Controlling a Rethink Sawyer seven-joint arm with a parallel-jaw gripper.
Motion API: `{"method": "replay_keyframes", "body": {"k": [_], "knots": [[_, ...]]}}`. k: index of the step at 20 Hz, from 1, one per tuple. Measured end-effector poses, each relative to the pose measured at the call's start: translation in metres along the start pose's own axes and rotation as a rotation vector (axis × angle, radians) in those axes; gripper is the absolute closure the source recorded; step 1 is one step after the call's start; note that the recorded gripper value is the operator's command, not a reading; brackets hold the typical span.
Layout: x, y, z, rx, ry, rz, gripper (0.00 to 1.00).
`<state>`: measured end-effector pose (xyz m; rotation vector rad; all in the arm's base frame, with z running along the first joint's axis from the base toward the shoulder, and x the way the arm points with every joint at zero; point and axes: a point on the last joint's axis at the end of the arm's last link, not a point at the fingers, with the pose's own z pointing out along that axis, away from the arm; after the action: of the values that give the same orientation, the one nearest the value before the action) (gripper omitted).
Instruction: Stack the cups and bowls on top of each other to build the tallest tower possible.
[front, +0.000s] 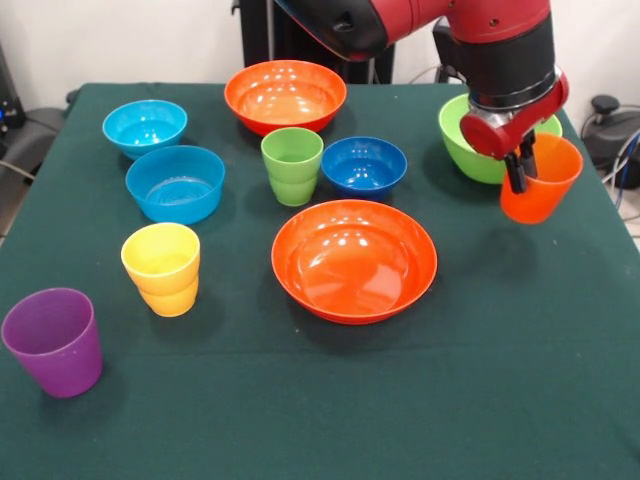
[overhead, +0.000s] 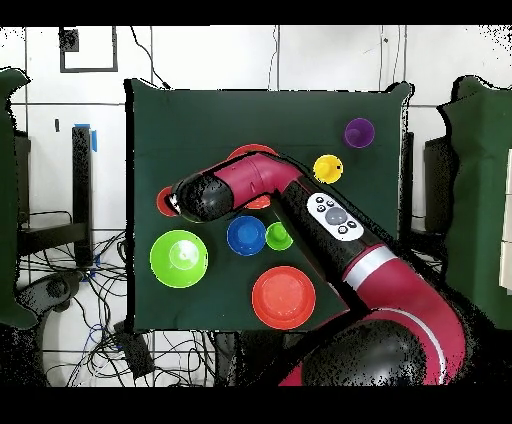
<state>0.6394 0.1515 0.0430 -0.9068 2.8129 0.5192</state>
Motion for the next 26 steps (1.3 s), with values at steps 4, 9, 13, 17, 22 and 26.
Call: {"method": "replay_keyframes", "body": {"k": [4,9,13,17,22,26], "knots": [[-0.002,0.002,-0.001,-0.004,0.001,-0.003,1.00],[-0.011,0.005,-0.006,-0.013,-0.023,-0.011,1.00],[-0.019,0.007,-0.013,-0.021,-0.046,-0.016,1.00],[-0.024,0.007,-0.017,-0.026,-0.063,-0.019,1.00],[-0.030,0.008,-0.020,-0.024,-0.076,-0.026,1.00],[-0.032,0.005,-0.022,-0.009,-0.082,-0.034,1.00]]}}
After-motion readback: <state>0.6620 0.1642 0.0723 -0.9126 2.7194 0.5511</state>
